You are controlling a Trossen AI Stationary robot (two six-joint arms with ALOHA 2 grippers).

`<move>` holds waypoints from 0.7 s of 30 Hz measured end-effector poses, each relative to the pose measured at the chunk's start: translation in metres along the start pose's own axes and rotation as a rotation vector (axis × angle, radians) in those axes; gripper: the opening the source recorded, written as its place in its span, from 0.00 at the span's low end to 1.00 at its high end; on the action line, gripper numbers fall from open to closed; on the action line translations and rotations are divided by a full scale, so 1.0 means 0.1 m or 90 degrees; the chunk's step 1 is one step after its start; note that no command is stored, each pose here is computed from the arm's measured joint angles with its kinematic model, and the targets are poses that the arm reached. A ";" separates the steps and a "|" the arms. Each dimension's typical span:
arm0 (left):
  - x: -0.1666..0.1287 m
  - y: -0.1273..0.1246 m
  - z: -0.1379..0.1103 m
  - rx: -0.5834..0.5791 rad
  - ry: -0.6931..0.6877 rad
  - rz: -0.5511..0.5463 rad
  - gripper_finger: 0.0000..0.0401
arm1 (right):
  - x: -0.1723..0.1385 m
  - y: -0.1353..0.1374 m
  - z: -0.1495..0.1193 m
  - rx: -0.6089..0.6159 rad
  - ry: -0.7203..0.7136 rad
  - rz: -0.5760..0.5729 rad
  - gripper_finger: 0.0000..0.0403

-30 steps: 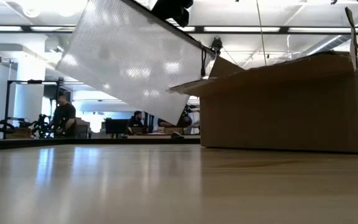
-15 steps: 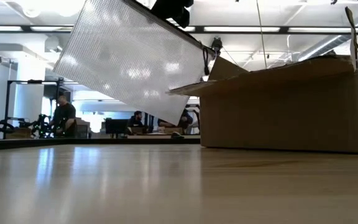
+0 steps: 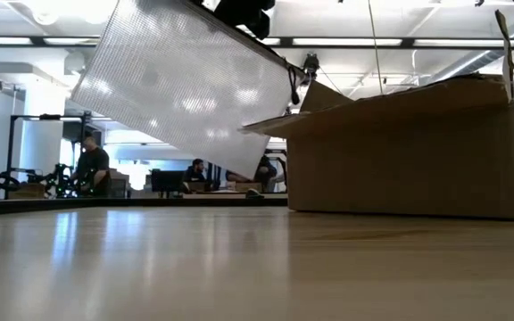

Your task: Unpack boxes

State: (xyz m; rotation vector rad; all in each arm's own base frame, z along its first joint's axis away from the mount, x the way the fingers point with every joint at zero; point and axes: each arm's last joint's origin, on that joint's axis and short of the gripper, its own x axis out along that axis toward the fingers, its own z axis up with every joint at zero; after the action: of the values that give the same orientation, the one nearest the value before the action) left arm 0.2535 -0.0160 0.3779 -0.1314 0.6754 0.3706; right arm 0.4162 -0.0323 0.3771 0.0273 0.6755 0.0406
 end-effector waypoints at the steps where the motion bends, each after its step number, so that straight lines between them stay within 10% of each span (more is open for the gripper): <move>1: 0.03 0.01 -0.01 0.003 0.013 0.004 0.37 | 0.00 0.00 0.00 -0.002 0.000 0.000 0.00; 21: 0.13 0.12 -0.02 -0.012 0.042 0.046 0.00 | -0.04 -0.01 0.05 -0.006 -0.019 -0.002 0.00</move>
State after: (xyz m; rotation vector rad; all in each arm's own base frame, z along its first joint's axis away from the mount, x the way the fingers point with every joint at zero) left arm 0.2570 -0.0021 0.3686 -0.1374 0.7436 0.4437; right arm 0.4162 -0.0331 0.3841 0.0182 0.6457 0.0399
